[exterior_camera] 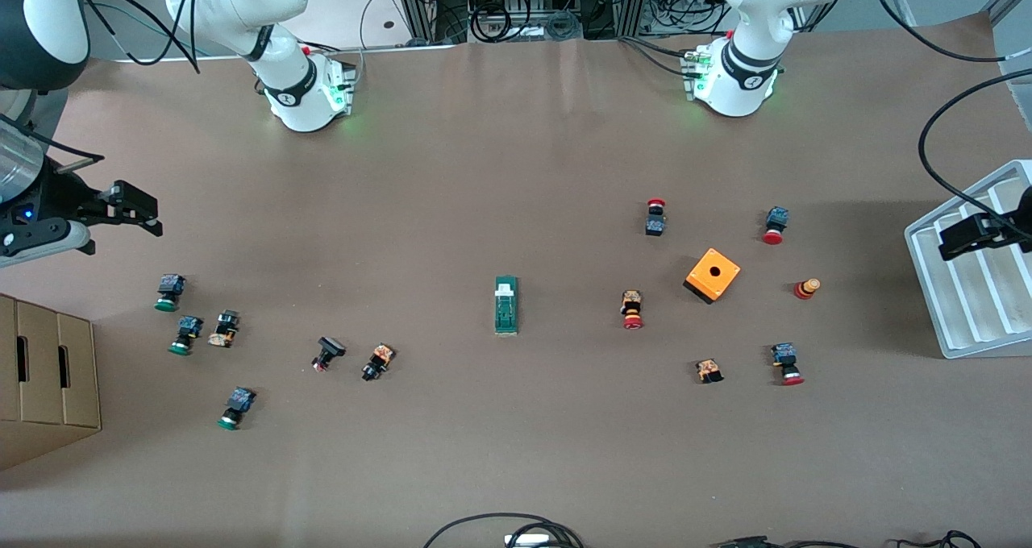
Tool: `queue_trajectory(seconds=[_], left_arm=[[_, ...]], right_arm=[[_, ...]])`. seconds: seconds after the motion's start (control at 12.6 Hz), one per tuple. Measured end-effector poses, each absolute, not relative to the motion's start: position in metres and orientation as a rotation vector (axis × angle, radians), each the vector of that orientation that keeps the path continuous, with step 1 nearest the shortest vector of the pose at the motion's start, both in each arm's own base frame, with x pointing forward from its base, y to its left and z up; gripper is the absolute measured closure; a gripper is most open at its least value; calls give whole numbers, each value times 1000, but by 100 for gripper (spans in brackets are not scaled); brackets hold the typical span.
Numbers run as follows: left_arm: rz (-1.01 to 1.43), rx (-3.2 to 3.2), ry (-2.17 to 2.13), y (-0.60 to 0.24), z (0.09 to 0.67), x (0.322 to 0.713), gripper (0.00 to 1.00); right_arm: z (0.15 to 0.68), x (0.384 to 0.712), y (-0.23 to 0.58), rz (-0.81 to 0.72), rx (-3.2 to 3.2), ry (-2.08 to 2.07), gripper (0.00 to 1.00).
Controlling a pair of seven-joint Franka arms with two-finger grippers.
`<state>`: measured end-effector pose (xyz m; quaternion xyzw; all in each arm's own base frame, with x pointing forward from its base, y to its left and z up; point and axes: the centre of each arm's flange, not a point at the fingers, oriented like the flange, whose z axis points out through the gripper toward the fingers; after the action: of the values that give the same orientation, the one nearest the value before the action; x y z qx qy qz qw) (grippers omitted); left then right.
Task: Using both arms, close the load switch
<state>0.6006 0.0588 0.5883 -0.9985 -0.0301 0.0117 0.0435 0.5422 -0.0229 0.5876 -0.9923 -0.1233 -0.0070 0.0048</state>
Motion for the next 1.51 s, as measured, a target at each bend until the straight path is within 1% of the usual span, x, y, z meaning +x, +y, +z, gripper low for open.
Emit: queue_trajectory(seconds=[0.56,1.03,1.19,1.51], left_arm=[[-13,-3117,-1,17,596,604,0],[-37,-3118,17,11,596,606,0],[-47,-3118,57,-4,599,606,0],[-161,-3117,53,-57,635,590,0]], right_arm=[[593,543,-29,-41,-3104,-428,0],[593,543,-28,-38,-3104,-432,0],[593,543,-28,-38,-3104,-433,0],[593,543,-27,-39,-3104,-436,0]])
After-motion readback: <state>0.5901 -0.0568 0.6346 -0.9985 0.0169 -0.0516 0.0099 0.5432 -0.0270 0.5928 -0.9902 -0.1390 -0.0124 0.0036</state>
